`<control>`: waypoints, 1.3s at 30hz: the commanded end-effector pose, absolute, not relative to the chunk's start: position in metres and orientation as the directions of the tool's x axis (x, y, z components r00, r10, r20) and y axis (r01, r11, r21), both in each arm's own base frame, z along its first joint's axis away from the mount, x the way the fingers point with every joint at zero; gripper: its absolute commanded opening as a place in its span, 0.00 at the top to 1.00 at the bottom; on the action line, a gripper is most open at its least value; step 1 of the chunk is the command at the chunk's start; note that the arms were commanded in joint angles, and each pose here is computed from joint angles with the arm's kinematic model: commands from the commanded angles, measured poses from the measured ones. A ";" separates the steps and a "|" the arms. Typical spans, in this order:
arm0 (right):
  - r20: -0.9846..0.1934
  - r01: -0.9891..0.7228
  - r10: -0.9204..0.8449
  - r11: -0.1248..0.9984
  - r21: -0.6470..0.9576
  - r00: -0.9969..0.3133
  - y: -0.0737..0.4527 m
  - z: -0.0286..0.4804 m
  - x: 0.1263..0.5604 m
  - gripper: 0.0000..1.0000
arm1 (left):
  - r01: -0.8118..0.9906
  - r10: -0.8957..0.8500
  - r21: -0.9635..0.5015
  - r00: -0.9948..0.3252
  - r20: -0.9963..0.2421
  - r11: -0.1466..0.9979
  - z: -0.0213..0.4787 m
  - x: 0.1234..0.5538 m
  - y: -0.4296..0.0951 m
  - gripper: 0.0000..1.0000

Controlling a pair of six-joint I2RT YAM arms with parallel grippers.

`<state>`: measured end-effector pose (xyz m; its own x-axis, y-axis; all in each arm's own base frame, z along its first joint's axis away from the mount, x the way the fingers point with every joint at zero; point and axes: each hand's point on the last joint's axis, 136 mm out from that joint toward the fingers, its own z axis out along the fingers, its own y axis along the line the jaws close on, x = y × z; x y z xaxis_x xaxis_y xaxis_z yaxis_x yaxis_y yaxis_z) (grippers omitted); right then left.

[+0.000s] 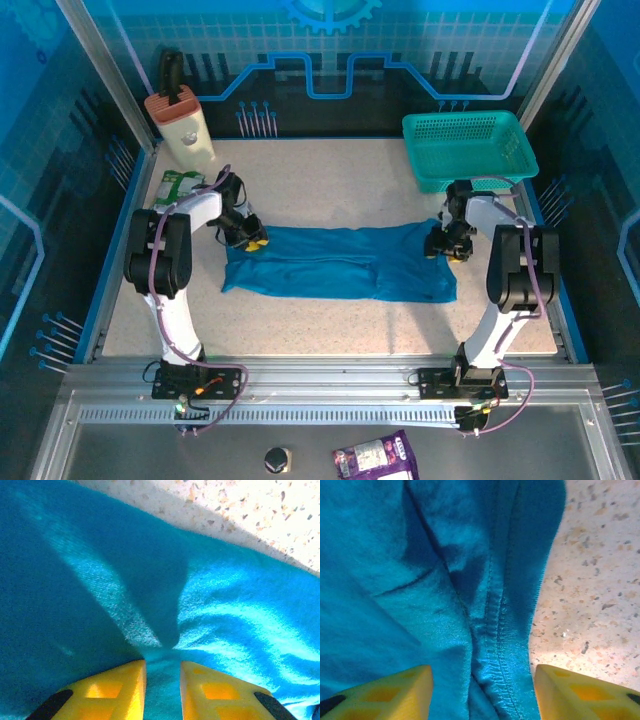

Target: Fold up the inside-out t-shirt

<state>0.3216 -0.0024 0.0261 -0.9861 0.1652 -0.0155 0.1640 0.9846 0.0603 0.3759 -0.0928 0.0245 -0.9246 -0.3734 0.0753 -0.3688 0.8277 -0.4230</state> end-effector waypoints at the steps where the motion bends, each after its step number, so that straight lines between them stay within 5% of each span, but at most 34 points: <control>1: 0.047 0.115 0.115 0.993 0.018 -0.992 0.001 0.019 0.312 0.37 | -0.337 -0.352 -0.466 -0.934 0.058 0.818 0.044 0.376 -0.099 0.75; 9: 0.105 0.113 0.116 0.993 -0.034 -0.988 0.007 0.000 0.309 0.44 | -0.337 -0.354 -0.460 -0.934 0.053 0.821 0.044 0.371 -0.098 0.75; 22: 0.079 0.149 0.157 0.984 -0.100 -0.984 -0.007 0.020 0.313 0.99 | -0.334 -0.354 -0.313 -0.935 -0.008 0.889 0.042 0.368 -0.071 0.75; 33: 0.020 0.291 0.339 0.836 -0.465 -0.941 -0.120 0.077 0.300 1.00 | -0.325 -0.346 -0.337 -0.938 -0.004 0.884 0.053 0.369 -0.076 0.78; 39: -0.055 0.304 0.303 0.900 -0.311 -0.951 -0.066 0.118 0.312 1.00 | -0.312 -0.327 -0.397 -0.944 0.032 0.863 0.050 0.362 -0.095 0.86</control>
<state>0.3112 -0.0992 0.0822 -0.9467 0.3218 -0.0152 0.3043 0.8778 -0.3699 0.3644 -0.0811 0.0352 -0.9353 -0.3520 0.0359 -0.3427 0.8761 -0.3392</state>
